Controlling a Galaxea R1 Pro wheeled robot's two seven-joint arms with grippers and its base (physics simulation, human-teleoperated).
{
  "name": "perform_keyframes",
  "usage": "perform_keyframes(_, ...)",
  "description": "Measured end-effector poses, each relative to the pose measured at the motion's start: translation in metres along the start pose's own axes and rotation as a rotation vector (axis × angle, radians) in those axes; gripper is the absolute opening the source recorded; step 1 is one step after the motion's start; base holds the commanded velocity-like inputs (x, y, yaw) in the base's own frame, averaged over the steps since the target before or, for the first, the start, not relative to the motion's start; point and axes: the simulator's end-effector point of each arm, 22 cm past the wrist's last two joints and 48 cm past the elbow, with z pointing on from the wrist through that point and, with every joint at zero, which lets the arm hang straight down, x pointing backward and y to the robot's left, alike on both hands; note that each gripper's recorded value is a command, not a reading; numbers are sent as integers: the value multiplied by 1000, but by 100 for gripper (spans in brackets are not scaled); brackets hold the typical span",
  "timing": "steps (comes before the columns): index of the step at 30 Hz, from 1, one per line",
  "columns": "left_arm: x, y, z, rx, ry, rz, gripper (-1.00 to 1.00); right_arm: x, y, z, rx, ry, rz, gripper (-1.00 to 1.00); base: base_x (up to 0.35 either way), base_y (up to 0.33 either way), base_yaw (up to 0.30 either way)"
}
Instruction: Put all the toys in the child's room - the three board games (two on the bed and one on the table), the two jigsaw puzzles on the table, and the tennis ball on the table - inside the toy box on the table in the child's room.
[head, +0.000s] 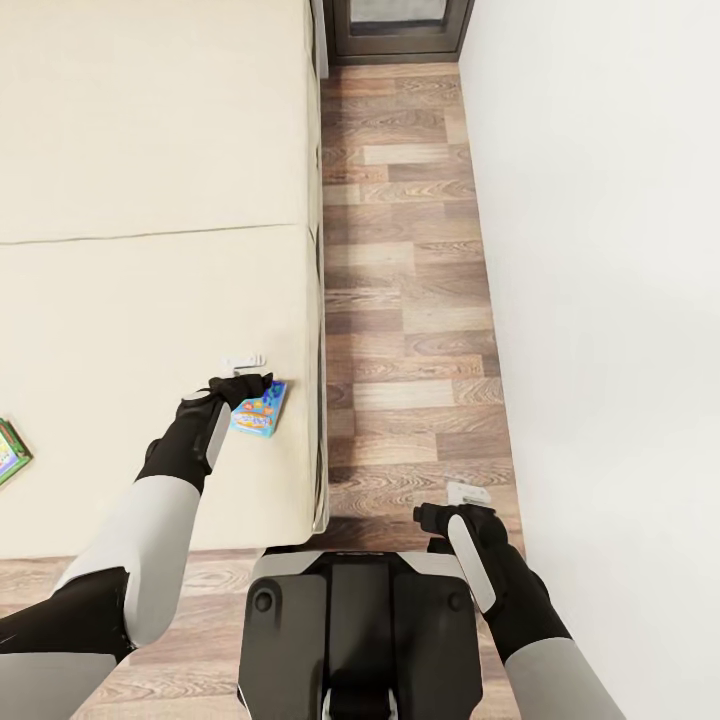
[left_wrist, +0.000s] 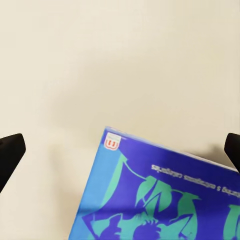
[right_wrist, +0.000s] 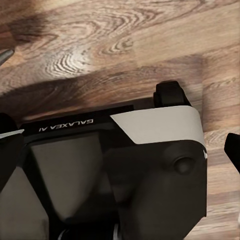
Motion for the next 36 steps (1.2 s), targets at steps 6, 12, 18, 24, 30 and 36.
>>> perform_keyframes(6,0,0,0,-1,0,0,100,0,0,0,0,0,-1,100,-54,0,0)
perform_keyframes(12,0,1,0,-1,1,1,100,0,1,0,-1,0,0,100,-82,0,0)
perform_keyframes(18,1,1,0,-2,2,3,100,0,1,0,-2,1,0,100,-86,0,0)
perform_keyframes(24,1,1,0,-2,2,4,100,0,1,0,-2,1,0,100,-137,0,0)
perform_keyframes(30,2,1,0,-2,2,6,100,0,1,0,-2,1,0,100,-160,0,0)
perform_keyframes(36,2,1,0,-2,2,6,100,0,1,0,-2,1,0,100,-170,0,0)
